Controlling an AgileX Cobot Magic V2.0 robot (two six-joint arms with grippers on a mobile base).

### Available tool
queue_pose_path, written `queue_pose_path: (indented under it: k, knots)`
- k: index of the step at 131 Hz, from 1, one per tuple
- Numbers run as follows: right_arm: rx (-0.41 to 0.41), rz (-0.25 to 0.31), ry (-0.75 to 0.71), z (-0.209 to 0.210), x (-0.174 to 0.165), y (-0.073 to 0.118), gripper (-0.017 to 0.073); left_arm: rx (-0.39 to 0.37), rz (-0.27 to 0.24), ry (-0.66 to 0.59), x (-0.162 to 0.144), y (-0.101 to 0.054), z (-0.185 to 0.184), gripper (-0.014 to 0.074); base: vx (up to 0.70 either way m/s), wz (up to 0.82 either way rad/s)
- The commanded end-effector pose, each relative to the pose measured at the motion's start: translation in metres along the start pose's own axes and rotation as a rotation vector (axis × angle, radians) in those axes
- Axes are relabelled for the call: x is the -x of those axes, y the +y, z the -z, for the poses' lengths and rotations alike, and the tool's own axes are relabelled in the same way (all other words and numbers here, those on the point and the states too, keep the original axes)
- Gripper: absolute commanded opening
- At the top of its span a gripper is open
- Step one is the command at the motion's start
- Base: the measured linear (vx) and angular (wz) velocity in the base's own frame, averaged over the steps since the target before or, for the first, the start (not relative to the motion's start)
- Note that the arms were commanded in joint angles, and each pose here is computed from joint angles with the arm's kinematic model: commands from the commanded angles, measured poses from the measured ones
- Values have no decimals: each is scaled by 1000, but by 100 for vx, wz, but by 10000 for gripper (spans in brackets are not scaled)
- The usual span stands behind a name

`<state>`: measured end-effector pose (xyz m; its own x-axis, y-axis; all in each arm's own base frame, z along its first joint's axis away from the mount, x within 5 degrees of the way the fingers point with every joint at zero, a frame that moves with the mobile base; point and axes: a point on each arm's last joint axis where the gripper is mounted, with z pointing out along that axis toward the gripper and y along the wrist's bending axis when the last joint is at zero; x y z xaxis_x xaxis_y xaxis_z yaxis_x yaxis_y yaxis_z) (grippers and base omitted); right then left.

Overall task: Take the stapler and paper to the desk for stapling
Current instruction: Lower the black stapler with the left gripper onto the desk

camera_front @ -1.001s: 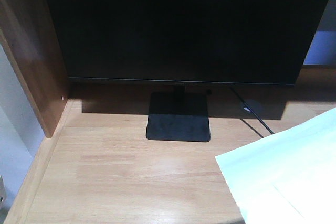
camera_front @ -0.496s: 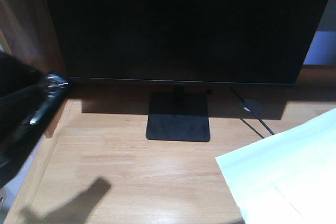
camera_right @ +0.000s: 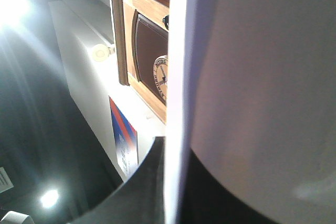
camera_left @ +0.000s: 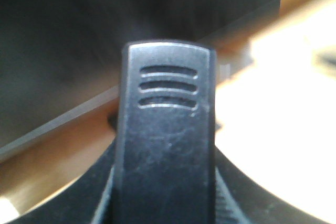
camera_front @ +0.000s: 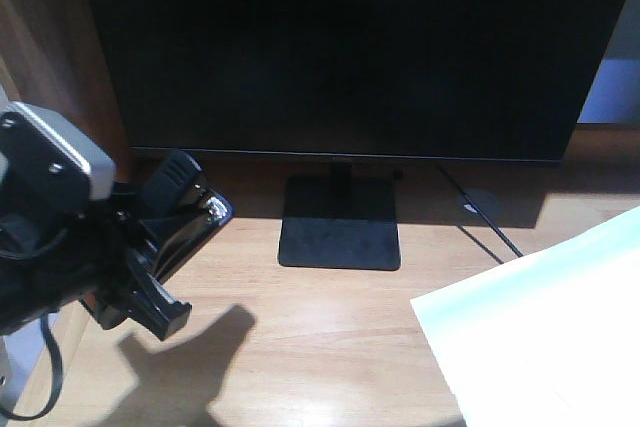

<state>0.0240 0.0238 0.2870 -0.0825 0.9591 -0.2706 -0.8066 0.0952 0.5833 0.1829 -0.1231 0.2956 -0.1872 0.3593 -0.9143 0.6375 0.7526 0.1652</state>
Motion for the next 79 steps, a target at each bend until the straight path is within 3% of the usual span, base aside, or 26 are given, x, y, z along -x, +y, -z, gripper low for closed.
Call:
queue_pose_path:
  k: [1, 29, 54, 57, 79]
  knots:
    - [53, 11, -5, -5, 2, 8, -7, 47, -55, -53, 13, 6, -1, -6, 0, 0]
    - [53, 11, -5, -5, 2, 8, -7, -38, -197, 47, -2, 9, -12, -6, 0, 0]
    - [52, 11, -5, -5, 2, 8, -7, -137, -279, 109, -16, 16, -20, -6, 0, 0]
    - [52, 11, -5, -5, 2, 8, -7, -158, -310, 112, -18, 17, -22, -6, 0, 0]
    - [52, 11, -5, -5, 2, 8, -7, -303, -397, 91, -30, 18, -34, -6, 0, 0]
